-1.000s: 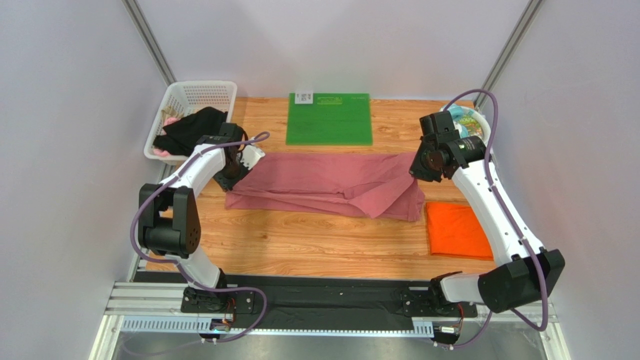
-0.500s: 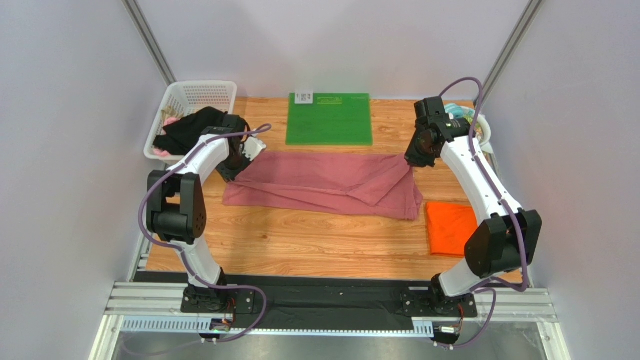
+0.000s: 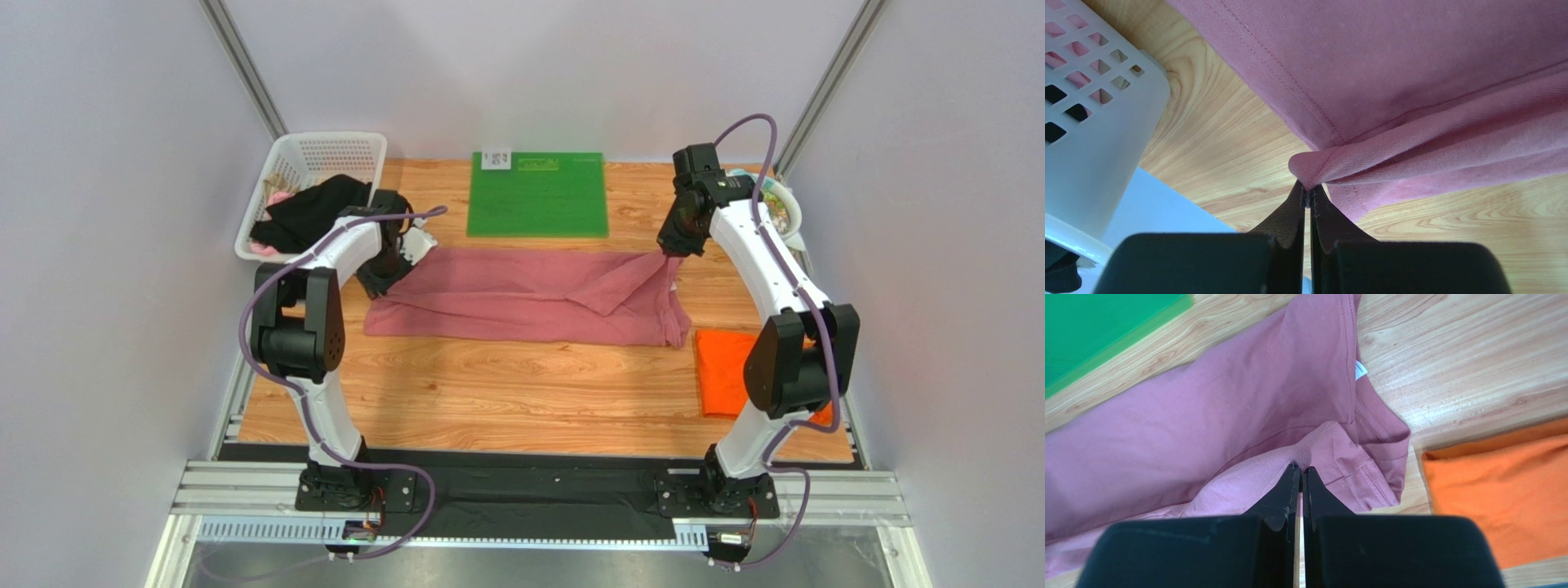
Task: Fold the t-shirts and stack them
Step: Fold the other side of the tshirt into a rectangle
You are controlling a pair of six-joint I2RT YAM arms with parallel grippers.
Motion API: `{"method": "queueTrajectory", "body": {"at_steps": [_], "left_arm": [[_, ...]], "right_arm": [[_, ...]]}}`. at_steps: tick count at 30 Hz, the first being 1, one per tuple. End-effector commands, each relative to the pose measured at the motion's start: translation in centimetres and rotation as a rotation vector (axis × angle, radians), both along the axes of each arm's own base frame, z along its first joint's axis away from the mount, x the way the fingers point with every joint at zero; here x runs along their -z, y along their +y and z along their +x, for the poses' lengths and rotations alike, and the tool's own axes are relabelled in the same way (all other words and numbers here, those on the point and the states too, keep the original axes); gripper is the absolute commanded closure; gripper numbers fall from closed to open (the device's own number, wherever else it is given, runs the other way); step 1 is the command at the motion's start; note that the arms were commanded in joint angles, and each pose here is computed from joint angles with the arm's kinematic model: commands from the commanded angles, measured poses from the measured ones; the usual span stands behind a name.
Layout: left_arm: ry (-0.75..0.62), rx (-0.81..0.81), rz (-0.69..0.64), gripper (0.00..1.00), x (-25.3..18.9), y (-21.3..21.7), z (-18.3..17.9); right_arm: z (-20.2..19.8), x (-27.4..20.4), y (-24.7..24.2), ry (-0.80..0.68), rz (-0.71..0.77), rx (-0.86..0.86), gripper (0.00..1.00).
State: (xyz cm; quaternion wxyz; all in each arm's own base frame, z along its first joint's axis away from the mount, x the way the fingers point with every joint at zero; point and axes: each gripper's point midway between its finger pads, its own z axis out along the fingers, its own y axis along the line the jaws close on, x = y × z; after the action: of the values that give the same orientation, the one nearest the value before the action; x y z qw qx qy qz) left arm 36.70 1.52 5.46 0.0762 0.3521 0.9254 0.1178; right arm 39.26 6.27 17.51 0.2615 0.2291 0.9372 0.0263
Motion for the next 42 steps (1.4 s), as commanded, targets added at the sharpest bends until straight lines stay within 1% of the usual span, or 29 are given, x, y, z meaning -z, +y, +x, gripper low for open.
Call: {"method": "queueTrajectory", "body": {"at_steps": [1,4,5,9,11,12,15,17,18,20,21,22,23,24,25,27,28,29,31,33,34,36,37,39,41,42], "left_arm": [[-0.044,0.0,0.033,1.0,-0.8,0.9,1.7],[-0.053,-0.003,0.044,1.0,-0.8,1.0,2.1],[-0.061,-0.005,0.05,1.0,-0.9,1.1,2.3],[-0.13,-0.026,0.106,0.99,-1.6,2.0,3.9],[-0.149,-0.032,0.113,0.99,-2.2,2.3,4.3],[-0.155,-0.033,0.115,0.97,-2.4,2.4,4.5],[-0.174,-0.038,0.113,0.96,-3.1,2.5,4.9],[-0.173,-0.04,0.116,0.91,-3.2,2.5,4.8],[-0.167,-0.039,0.12,0.81,-3.2,2.6,4.6],[-0.173,-0.048,0.138,0.64,-3.2,2.9,4.5],[-0.179,-0.049,0.143,0.46,-3.3,3.0,4.5],[-0.183,-0.053,0.158,0.34,-3.4,3.3,4.4],[-0.208,-0.056,0.162,0.27,-3.9,3.4,4.6],[-0.219,-0.056,0.166,0.17,-4.2,3.5,4.7],[-0.233,-0.063,0.172,0.13,-4.7,3.6,4.8],[-0.262,-0.079,0.159,0.09,-5.8,3.5,4.8],[-0.27,-0.077,0.118,0.08,-6.3,2.9,4.9],[-0.255,-0.074,0.087,0.08,-6.8,2.3,4.1],[-0.234,-0.06,-0.001,0.09,-6.7,0.4,3.4],[-0.217,-0.013,-0.041,0.1,-6.7,-1.6,2.4],[-0.193,0.001,-0.052,0.11,-6.0,-2.3,1.6],[-0.174,0.047,-0.099,0.11,-5.3,-4.4,0.9],[-0.146,0.056,-0.105,0.12,-4.5,-4.9,0.2],[-0.11,0.086,-0.126,0.12,-3.2,-6.2,-0.4],[-0.084,0.097,-0.136,0.13,-2.0,-6.9,-0.5],[-0.078,0.101,-0.146,0.13,-1.7,-7.1,-0.5]], "right_arm": [[2.7,0.5,0.0,-0.024,0.008,0.018,1.0],[3.4,1.2,-0.2,-0.014,0.001,0.029,1.0],[3.7,2.2,-0.1,0.009,-0.001,0.028,1.0],[4.9,2.8,-0.7,0.015,-0.005,0.043,1.0],[5.5,2.8,-0.8,0.009,0.006,0.052,1.0],[5.7,3.4,-0.9,0.023,0.009,0.054,1.0],[6.2,3.6,-1.1,0.023,0.013,0.061,1.0],[6.5,3.7,-1.3,0.024,0.015,0.067,1.0],[6.6,3.5,-1.4,0.018,0.017,0.07,1.0],[6.9,3.7,-1.7,0.02,0.014,0.073,1.0],[7.3,3.8,-1.9,0.019,0.008,0.071,1.0],[7.3,3.9,-2.1,0.024,0.006,0.071,1.0],[7.5,4.0,-2.1,0.027,0.008,0.07,0.98],[8.0,3.7,-2.1,0.022,0.011,0.065,0.98],[7.9,4.4,-2.1,0.045,0.01,0.064,0.98],[8.2,4.6,-2.0,0.055,0.011,0.061,0.91],[8.4,4.7,-2.0,0.061,0.009,0.058,0.88],[8.6,4.7,-2.0,0.061,0.007,0.057,0.81],[8.9,4.3,-2.0,0.054,0.006,0.051,0.76],[9.1,4.6,-2.0,0.066,0.006,0.049,0.72],[9.1,4.8,-2.1,0.072,0.003,0.047,0.6],[9.4,5.2,-2.4,0.086,-0.007,0.054,0.52],[9.2,5.3,-2.5,0.104,-0.012,0.057,0.49],[9.2,4.6,-2.6,0.1,-0.015,0.064,0.49],[8.2,4.2,-2.5,0.111,-0.003,0.064,0.52],[7.5,2.3,-1.9,0.073,0.014,0.055,0.53]]}}
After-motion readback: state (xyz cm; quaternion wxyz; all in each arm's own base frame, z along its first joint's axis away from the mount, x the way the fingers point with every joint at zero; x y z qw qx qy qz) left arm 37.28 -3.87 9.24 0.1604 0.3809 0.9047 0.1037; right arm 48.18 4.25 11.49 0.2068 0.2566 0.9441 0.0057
